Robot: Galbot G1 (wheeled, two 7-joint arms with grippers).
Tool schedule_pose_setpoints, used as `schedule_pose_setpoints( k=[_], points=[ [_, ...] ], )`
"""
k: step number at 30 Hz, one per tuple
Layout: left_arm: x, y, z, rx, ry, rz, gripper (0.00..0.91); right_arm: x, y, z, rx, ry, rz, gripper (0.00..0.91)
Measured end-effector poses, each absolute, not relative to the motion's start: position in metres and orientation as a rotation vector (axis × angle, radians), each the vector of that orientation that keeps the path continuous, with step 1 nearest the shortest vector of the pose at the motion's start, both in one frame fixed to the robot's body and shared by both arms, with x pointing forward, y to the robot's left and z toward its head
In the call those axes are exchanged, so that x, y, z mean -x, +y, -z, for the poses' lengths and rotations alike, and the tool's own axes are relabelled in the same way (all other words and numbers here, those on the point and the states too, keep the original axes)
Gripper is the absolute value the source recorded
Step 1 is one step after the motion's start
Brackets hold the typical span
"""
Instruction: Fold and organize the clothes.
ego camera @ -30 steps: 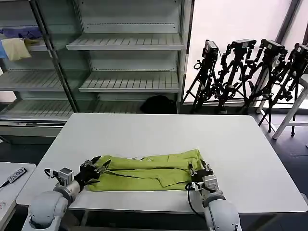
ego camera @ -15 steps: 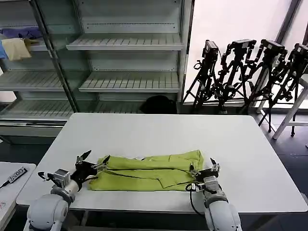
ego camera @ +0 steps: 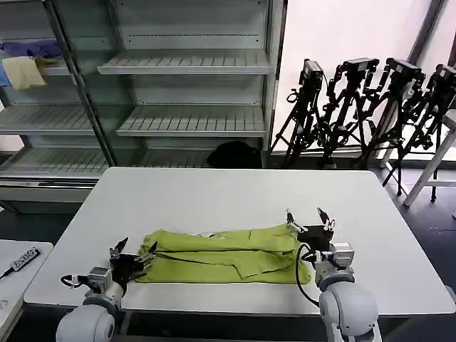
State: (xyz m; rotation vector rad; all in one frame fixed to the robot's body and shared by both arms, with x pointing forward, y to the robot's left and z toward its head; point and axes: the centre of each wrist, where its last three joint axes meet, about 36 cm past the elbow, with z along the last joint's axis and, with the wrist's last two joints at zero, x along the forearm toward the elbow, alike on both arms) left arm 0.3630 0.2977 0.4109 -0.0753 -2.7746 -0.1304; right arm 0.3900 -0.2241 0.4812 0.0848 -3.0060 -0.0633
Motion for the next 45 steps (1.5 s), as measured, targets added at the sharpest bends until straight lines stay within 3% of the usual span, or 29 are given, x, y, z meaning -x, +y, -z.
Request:
schedule_pose_setpoints(
  k=[3,4,5,6,8,31,45],
  points=[
    [-0.359,0.293,-0.407,0.072,-2.759,0.115,0.625,-0.391,-0.226,-0.485,-0.091,-3.018,0.09,0.907],
    [-0.358,0.291,-0.406,0.068,-2.754,0.11,0.443,-0.391,-0.226,-0.485,-0.092,-3.02,0.096,0.907],
    [-0.358,0.29,-0.406,0.066,-2.751,0.106,0.353,-0.391,-0.227,-0.486,-0.092,-3.022,0.102,0.907],
    [-0.358,0.29,-0.406,0.064,-2.748,0.102,0.181,-0.391,-0.227,-0.486,-0.092,-3.023,0.108,0.907],
    [-0.357,0.287,-0.406,0.067,-2.74,0.088,0.02,-0.391,-0.228,-0.486,-0.091,-3.025,0.119,0.907],
    [-0.354,0.278,-0.409,0.16,-2.673,-0.016,0.0,-0.388,-0.238,-0.495,-0.056,-3.052,0.16,0.907],
    [-0.356,0.308,-0.411,0.135,-2.736,0.166,0.0,-0.388,-0.25,-0.489,-0.016,-3.038,0.149,0.907]
  ],
)
